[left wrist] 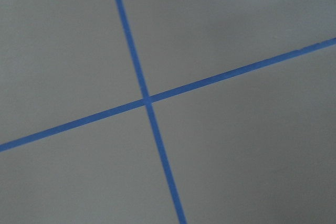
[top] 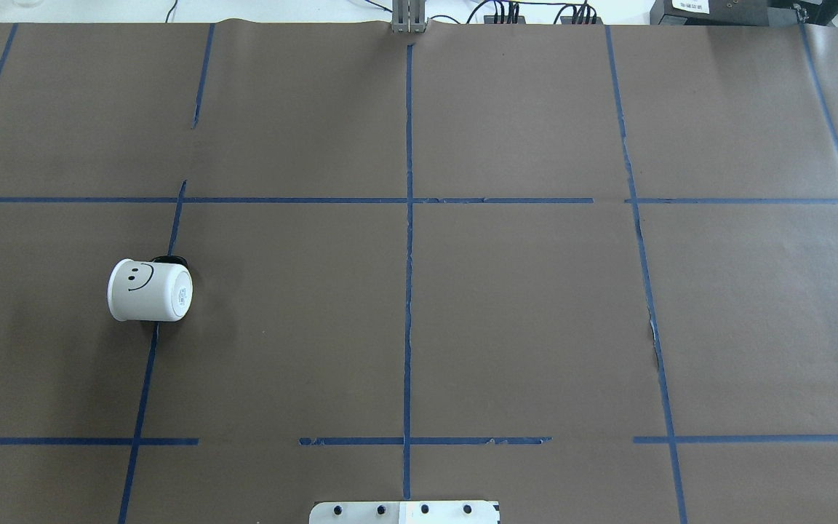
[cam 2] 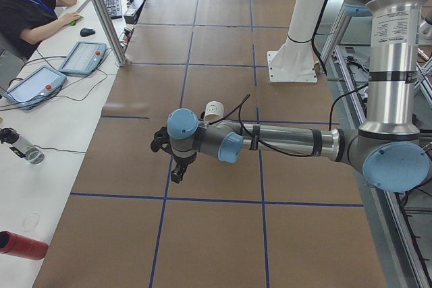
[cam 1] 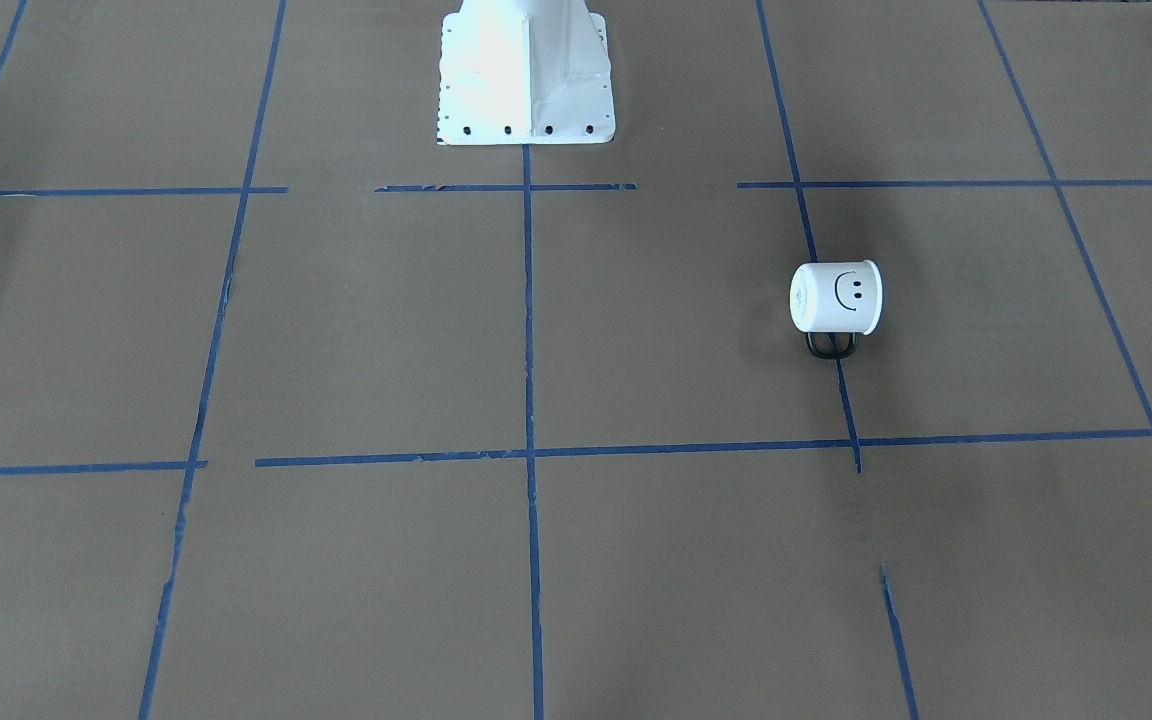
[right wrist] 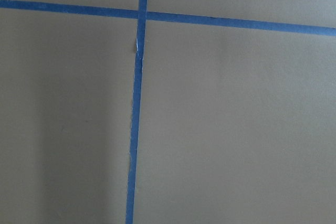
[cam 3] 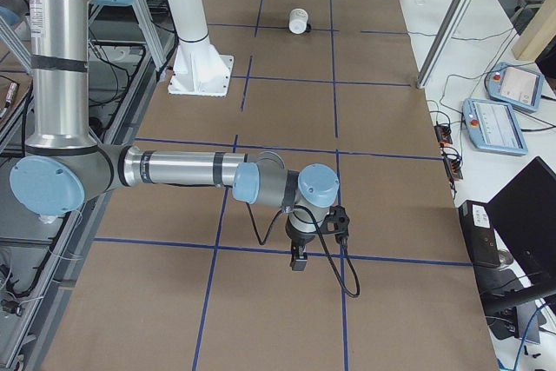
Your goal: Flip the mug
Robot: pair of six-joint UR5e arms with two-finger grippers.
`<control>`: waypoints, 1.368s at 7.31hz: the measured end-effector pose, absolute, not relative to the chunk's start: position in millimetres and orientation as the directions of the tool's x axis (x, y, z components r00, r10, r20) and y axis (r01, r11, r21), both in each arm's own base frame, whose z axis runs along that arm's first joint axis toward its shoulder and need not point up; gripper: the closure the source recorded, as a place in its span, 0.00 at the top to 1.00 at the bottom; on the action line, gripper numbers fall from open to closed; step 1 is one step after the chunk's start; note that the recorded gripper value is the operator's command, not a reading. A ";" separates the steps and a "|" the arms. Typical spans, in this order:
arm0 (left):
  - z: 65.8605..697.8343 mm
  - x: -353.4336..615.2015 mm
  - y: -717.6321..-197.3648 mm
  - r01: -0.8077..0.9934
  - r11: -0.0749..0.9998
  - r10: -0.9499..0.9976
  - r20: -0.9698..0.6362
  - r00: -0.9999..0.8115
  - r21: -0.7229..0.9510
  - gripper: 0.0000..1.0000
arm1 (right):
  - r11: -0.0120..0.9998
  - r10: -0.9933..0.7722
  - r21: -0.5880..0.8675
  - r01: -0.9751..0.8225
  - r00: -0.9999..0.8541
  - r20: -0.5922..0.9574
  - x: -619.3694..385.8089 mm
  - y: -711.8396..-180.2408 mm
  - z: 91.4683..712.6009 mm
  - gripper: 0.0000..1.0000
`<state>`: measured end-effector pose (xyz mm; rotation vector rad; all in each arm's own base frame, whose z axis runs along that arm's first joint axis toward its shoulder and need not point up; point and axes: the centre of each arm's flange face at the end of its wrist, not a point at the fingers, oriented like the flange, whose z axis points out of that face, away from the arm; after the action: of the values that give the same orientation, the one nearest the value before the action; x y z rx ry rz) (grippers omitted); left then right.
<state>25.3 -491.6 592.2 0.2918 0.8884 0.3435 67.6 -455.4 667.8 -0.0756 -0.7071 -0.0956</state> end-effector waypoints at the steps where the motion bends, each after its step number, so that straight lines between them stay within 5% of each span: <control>1: 578.7 58.0 -489.7 -0.143 0.910 0.401 -0.739 0.541 0.388 1.00 | 0.993 -0.062 -0.037 0.113 0.756 0.651 67.6 -455.4 667.8 1.00; 6: 567.1 151.7 -447.1 -0.064 0.981 0.192 -0.952 0.237 0.182 0.98 | 0.993 -0.062 -0.037 0.113 0.756 0.651 67.7 -455.3 667.8 1.00; 10: 577.2 193.7 -439.5 0.194 0.976 0.047 -0.968 0.246 0.097 0.99 | 0.993 -0.062 -0.037 0.113 0.756 0.651 67.6 -455.4 667.8 1.00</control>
<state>193.7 -439.5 577.2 0.2128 1.3217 -0.1015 67.6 -455.4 667.8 -0.0756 -0.7071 -0.0956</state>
